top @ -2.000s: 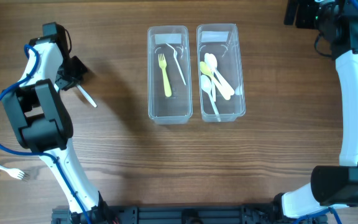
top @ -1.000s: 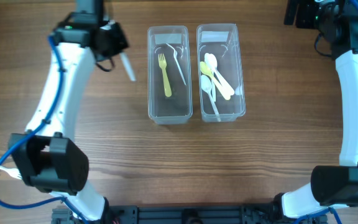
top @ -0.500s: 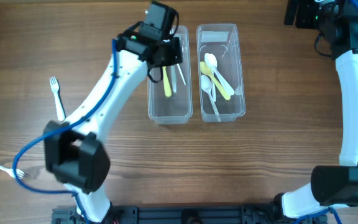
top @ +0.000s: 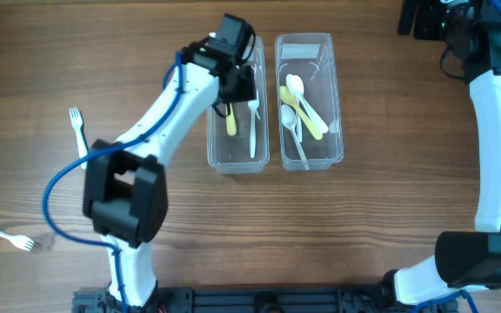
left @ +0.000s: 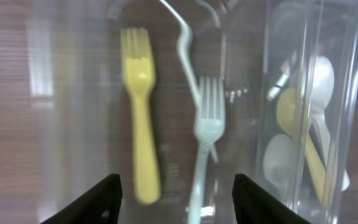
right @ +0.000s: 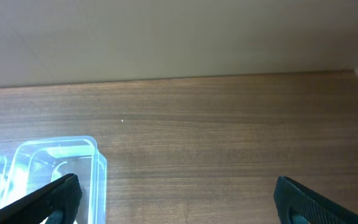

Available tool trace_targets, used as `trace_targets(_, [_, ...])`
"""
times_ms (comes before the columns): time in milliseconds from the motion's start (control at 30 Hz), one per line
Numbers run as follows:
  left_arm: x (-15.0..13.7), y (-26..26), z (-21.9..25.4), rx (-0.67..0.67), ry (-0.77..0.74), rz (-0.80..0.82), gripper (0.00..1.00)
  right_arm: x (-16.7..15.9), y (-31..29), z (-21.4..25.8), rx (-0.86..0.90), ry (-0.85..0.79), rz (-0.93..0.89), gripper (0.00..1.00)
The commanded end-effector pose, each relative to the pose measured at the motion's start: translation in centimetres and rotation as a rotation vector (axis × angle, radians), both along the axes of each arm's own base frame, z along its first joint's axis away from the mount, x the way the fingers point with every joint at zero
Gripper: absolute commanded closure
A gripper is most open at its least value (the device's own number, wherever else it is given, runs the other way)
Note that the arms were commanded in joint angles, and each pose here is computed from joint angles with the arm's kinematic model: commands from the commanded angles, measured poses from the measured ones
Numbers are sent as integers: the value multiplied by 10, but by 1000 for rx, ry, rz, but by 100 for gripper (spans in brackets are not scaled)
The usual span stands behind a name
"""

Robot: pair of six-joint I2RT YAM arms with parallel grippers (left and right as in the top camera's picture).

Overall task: Pack container
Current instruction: 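Carry the white fork into the left container and release it, then move the left gripper down onto the light-blue fork and grasp it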

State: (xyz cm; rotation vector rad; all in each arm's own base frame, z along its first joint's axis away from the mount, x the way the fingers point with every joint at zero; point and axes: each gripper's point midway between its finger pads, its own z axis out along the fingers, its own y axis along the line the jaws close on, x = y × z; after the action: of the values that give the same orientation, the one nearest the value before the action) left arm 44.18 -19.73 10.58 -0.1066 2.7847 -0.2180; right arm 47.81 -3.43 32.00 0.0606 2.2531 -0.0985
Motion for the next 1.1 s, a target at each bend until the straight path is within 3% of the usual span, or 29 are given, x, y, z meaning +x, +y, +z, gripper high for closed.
trace_targets(0, [12,71,102,51,-197,147,41,1,-4,-4,-12,7,-15,0])
trace_targets(67, [2,112,115,104,-188,229,37,1,-4,-4,-12,7,-15,0])
trace_targets(167, [-28,195,120,226,-92,341,22,1,-4,-4,-12,7,-15,0])
trace_targets(367, [-64,275,90,266,79,486,21,1,-4,-4,-12,7,-15,1])
trace_targets(533, [-68,296,49,229,119,448,31,1,-4,-4,-12,7,-15,0])
trace_targets(700, [-85,323,-6,227,156,515,25,1,-4,-4,-12,7,-15,0])
trace_targets(833, [-95,338,-39,243,170,480,22,1,-4,-4,-12,7,-15,1])
trace_targets(1067, [-81,339,-66,99,138,489,20,1,-4,-4,-12,7,-15,1])
